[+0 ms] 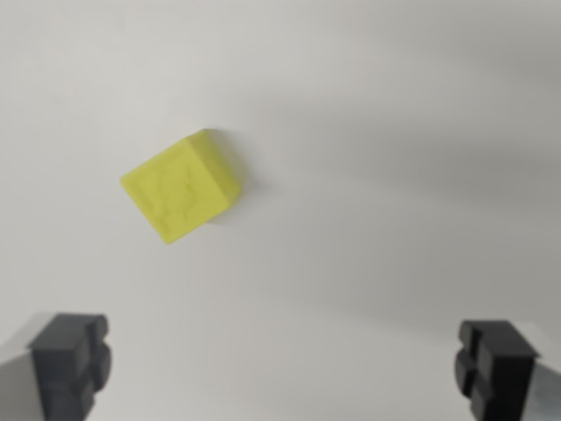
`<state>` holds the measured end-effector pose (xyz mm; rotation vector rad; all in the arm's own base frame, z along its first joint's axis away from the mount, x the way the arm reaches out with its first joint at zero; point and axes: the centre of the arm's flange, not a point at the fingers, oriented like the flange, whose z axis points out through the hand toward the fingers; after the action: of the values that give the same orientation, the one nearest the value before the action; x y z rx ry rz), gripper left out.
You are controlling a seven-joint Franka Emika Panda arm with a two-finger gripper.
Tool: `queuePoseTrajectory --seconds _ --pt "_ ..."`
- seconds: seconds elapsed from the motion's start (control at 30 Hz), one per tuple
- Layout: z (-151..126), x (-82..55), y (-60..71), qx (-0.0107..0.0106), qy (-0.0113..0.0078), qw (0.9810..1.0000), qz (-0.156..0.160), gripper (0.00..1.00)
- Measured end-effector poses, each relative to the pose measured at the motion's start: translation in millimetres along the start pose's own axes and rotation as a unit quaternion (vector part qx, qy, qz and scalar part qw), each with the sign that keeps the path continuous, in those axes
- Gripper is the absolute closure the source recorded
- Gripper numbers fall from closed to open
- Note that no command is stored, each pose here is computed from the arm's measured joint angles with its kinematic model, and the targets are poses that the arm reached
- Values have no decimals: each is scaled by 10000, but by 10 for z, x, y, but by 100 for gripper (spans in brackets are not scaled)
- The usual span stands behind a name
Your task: Pick yellow cube
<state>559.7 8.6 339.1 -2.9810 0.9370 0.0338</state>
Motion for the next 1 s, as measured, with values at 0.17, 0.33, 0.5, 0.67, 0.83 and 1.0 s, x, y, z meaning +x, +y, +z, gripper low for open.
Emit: queuePoseTrajectory --seconds 0.17,0.33,0.5,0.67,0.83,1.0 --pt "127 -46 -28 -6 6 9998 -206 0" --pt "252 -92 -57 -10 16 9991 -413 0" --pt "381 -138 -85 -17 22 9981 -623 0" --pt "507 -185 -113 -23 30 9965 -830 0" --pt "632 -231 -142 -28 38 9946 -1037 0" --pt "763 -278 -169 -36 43 9922 -1242 0"
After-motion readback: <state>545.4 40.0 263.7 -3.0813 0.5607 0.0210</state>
